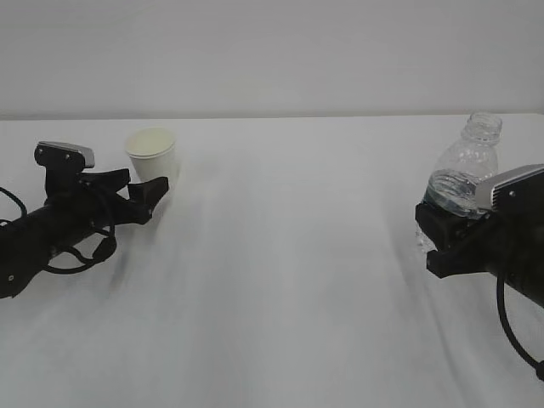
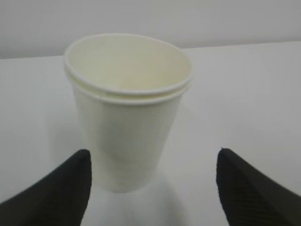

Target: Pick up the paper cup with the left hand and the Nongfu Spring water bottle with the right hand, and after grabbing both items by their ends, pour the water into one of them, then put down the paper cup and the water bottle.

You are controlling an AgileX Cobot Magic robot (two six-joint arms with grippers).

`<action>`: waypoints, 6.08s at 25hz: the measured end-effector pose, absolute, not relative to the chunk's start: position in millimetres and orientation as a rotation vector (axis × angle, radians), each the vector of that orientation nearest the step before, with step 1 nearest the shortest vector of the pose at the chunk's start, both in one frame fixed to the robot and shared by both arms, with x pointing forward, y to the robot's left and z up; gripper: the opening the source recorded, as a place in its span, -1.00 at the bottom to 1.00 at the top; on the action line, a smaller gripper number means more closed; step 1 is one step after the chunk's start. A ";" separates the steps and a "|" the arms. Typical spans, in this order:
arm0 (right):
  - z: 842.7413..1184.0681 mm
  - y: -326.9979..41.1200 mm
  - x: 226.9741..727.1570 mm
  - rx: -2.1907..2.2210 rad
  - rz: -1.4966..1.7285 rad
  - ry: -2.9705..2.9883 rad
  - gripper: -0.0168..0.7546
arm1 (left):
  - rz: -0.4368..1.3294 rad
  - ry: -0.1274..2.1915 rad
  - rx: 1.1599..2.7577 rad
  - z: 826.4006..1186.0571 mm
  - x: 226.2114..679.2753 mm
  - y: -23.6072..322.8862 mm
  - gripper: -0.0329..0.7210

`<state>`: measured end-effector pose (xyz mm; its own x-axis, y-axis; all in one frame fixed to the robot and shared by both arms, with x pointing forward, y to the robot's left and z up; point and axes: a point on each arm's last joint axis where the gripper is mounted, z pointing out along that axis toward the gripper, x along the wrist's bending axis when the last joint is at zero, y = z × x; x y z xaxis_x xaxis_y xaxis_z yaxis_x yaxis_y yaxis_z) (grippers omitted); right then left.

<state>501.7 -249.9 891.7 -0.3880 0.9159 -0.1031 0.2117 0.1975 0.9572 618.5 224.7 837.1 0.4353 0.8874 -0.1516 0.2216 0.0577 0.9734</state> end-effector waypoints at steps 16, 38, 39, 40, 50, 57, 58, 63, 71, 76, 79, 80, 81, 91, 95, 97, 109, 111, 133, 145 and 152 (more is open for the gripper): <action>891.6 -249.9 501.6 1.064 1.231 1.751 -0.01 | 0.714 1.002 1.468 823.5 637.7 222.2 0.68; 891.5 -249.8 501.6 1.063 1.231 1.754 -0.01 | 0.774 0.931 1.407 822.7 675.2 218.0 0.66; 891.5 -249.8 501.6 1.063 1.231 1.754 -0.01 | 0.776 0.924 1.405 823.9 676.4 217.6 0.66; 891.5 -249.8 501.6 1.063 1.231 1.754 -0.01 | 0.777 0.921 1.405 824.5 677.0 217.4 0.66; 891.5 -249.8 501.6 1.064 1.231 1.753 -0.01 | 0.769 0.916 1.416 821.0 676.5 216.6 0.65; 891.5 -249.8 501.6 1.064 1.231 1.753 -0.01 | 0.757 0.925 1.428 807.2 678.5 216.1 0.65; 891.5 -249.8 501.6 1.064 1.231 1.753 -0.01 | 0.760 0.921 1.425 807.9 680.1 215.9 0.65; 891.5 -249.8 501.6 1.064 1.231 1.753 -0.01 | 0.763 0.917 1.423 808.2 681.4 215.7 0.65; 891.5 -249.8 501.6 1.064 1.231 1.753 -0.01 | 0.763 0.917 1.423 808.2 681.4 215.7 0.54; 891.5 -249.8 501.6 1.064 1.231 1.753 -0.01 | 0.763 0.916 1.421 808.3 681.4 215.7 0.35; 891.5 -249.8 501.6 1.064 1.231 1.753 -0.01 | 0.763 0.916 1.421 808.3 681.4 215.7 0.32; 891.5 -249.8 501.6 1.066 1.232 1.753 -0.01 | 0.763 0.916 1.421 808.3 681.4 215.7 0.32; 891.5 -249.8 501.6 1.066 1.232 1.753 -0.01 | 0.763 0.916 1.421 808.3 681.4 215.7 0.32; 891.5 -250.2 501.7 1.071 1.230 1.748 -0.01 | 0.739 0.918 1.444 814.6 667.4 215.9 0.32; 891.5 -250.4 501.8 1.072 1.229 1.747 -0.01 | 0.742 0.911 1.442 828.0 660.7 216.5 0.32; 891.5 -250.5 501.9 1.074 1.228 1.745 -0.01 | 0.738 0.912 1.446 835.2 653.9 217.1 0.32; 891.7 -252.6 502.7 1.097 1.217 1.724 -0.01 | 0.594 0.729 1.558 863.8 620.9 203.7 0.32; 891.7 -252.6 502.7 1.097 1.217 1.724 -0.01 | 0.543 0.699 1.573 866.0 617.8 200.2 0.32; 891.7 -256.4 504.0 1.140 1.194 1.685 -0.01 | 0.233 0.407 1.682 864.1 567.9 99.4 0.31; 891.7 -256.4 504.0 1.071 1.150 1.711 -0.01 | 0.127 0.343 1.699 863.5 547.0 70.6 0.31; 891.7 -256.4 504.0 1.069 1.149 1.712 -0.01 | 0.105 0.225 1.722 863.1 528.7 49.1 0.31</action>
<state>504.0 -256.4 891.7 -0.3262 0.9324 -0.1556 0.2094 0.2317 0.9500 528.7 49.1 863.1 0.9763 0.2087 -0.0575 0.0898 -0.1490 0.9847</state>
